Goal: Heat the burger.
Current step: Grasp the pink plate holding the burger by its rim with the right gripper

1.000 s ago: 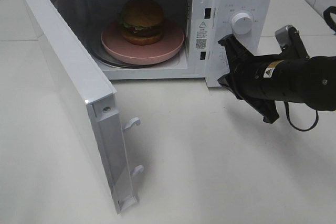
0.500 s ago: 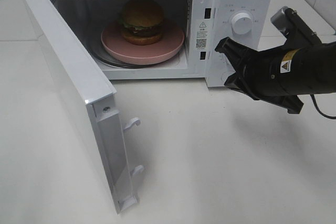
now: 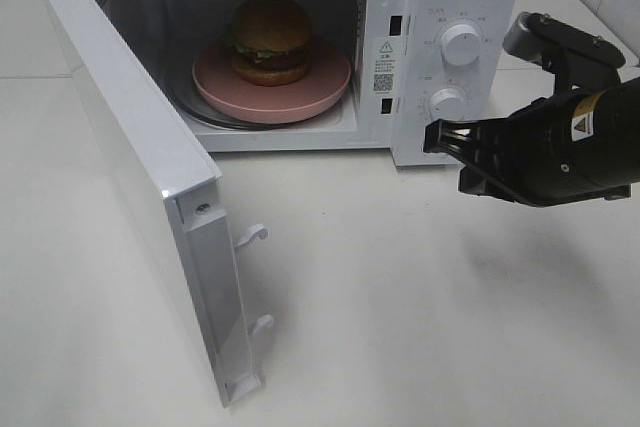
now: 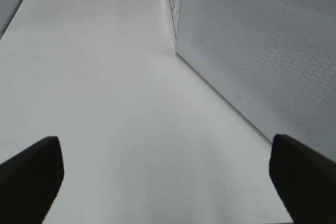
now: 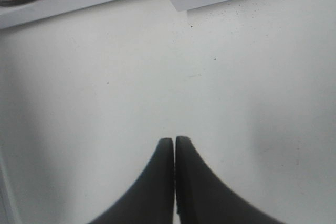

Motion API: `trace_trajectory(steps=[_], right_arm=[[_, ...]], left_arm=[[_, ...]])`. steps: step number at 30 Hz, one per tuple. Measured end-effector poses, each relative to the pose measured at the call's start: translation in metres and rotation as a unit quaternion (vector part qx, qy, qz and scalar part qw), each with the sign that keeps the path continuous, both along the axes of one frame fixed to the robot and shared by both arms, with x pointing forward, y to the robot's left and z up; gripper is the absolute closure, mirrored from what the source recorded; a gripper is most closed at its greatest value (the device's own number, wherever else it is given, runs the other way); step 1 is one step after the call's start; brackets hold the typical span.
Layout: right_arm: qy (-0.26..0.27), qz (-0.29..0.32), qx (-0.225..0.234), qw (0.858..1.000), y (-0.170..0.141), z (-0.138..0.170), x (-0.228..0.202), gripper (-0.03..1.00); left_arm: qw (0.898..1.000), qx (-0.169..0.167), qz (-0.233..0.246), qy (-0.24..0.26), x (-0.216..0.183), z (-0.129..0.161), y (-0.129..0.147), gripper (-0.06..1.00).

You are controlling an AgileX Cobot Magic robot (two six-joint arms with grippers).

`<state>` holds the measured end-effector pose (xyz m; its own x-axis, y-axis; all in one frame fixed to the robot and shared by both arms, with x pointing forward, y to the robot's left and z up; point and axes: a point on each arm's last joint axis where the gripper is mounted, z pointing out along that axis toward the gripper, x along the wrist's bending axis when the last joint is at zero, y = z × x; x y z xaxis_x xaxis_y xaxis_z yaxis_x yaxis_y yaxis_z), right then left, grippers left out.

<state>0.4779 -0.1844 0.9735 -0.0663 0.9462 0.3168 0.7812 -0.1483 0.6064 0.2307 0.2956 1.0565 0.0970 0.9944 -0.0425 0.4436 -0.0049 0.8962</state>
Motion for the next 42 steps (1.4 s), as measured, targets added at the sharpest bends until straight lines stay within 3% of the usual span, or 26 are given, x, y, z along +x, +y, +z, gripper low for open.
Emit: trace_trajectory(steps=[6, 15, 23, 25, 26, 27, 28, 29, 30, 31, 32, 33, 34, 35, 36, 37, 38, 39, 40, 41, 42], right_arm=[[0.02, 0.047, -0.062, 0.997, -0.002, 0.005, -0.001, 0.96], [0.014, 0.143, -0.151, 0.978, 0.002, 0.031, 0.009, 0.96], [-0.039, 0.235, -0.219, 0.946, 0.007, 0.055, 0.02, 0.95], [-0.065, 0.268, -0.244, 0.93, 0.009, 0.063, 0.024, 0.94], [-0.065, 0.268, -0.244, 0.93, 0.009, 0.063, 0.024, 0.94], [-0.08, 0.293, -0.264, 0.916, 0.009, 0.066, 0.025, 0.93], [-0.08, 0.293, -0.264, 0.916, 0.009, 0.066, 0.025, 0.93], [-0.096, 0.326, -0.291, 0.895, 0.01, 0.068, 0.026, 0.92], [-0.105, 0.343, -0.305, 0.882, 0.01, 0.068, 0.026, 0.92], [-0.105, 0.343, -0.305, 0.882, 0.01, 0.068, 0.026, 0.92], [-0.121, 0.373, -0.328, 0.86, 0.01, 0.069, 0.027, 0.91], [-0.128, 0.388, -0.341, 0.847, 0.01, 0.069, 0.027, 0.91], [-0.128, 0.388, -0.341, 0.847, 0.01, 0.069, 0.027, 0.91], [-0.142, 0.412, -0.361, 0.824, 0.011, 0.07, 0.028, 0.9], [-0.151, 0.423, -0.371, 0.813, 0.011, 0.07, 0.028, 0.9], [-0.151, 0.423, -0.371, 0.813, 0.011, 0.07, 0.028, 0.9], [-0.165, 0.444, -0.39, 0.79, 0.011, 0.071, 0.029, 0.89], [-0.165, 0.444, -0.39, 0.79, 0.011, 0.071, 0.029, 0.89], [-0.176, 0.461, -0.405, 0.77, 0.012, 0.071, 0.029, 0.89], [-0.181, 0.469, -0.413, 0.76, 0.012, 0.072, 0.03, 0.88], [-0.181, 0.469, -0.413, 0.76, 0.012, 0.072, 0.03, 0.88]], left_arm=[[1.0, 0.0, 0.0, 0.0, 0.0, 0.0, 0.0, -0.05], [1.0, 0.0, 0.0, 0.0, 0.0, 0.0, 0.0, -0.05], [1.0, 0.0, 0.0, 0.0, 0.0, 0.0, 0.0, -0.05], [1.0, 0.0, 0.0, 0.0, 0.0, 0.0, 0.0, -0.05], [1.0, 0.0, 0.0, 0.0, 0.0, 0.0, 0.0, -0.05], [1.0, 0.0, 0.0, 0.0, 0.0, 0.0, 0.0, -0.05], [1.0, 0.0, 0.0, 0.0, 0.0, 0.0, 0.0, -0.05], [1.0, 0.0, 0.0, 0.0, 0.0, 0.0, 0.0, -0.05], [1.0, 0.0, 0.0, 0.0, 0.0, 0.0, 0.0, -0.05], [1.0, 0.0, 0.0, 0.0, 0.0, 0.0, 0.0, -0.05], [1.0, 0.0, 0.0, 0.0, 0.0, 0.0, 0.0, -0.05], [1.0, 0.0, 0.0, 0.0, 0.0, 0.0, 0.0, -0.05], [1.0, 0.0, 0.0, 0.0, 0.0, 0.0, 0.0, -0.05], [1.0, 0.0, 0.0, 0.0, 0.0, 0.0, 0.0, -0.05], [1.0, 0.0, 0.0, 0.0, 0.0, 0.0, 0.0, -0.05], [1.0, 0.0, 0.0, 0.0, 0.0, 0.0, 0.0, -0.05], [1.0, 0.0, 0.0, 0.0, 0.0, 0.0, 0.0, -0.05], [1.0, 0.0, 0.0, 0.0, 0.0, 0.0, 0.0, -0.05], [1.0, 0.0, 0.0, 0.0, 0.0, 0.0, 0.0, -0.05], [1.0, 0.0, 0.0, 0.0, 0.0, 0.0, 0.0, -0.05], [1.0, 0.0, 0.0, 0.0, 0.0, 0.0, 0.0, -0.05]])
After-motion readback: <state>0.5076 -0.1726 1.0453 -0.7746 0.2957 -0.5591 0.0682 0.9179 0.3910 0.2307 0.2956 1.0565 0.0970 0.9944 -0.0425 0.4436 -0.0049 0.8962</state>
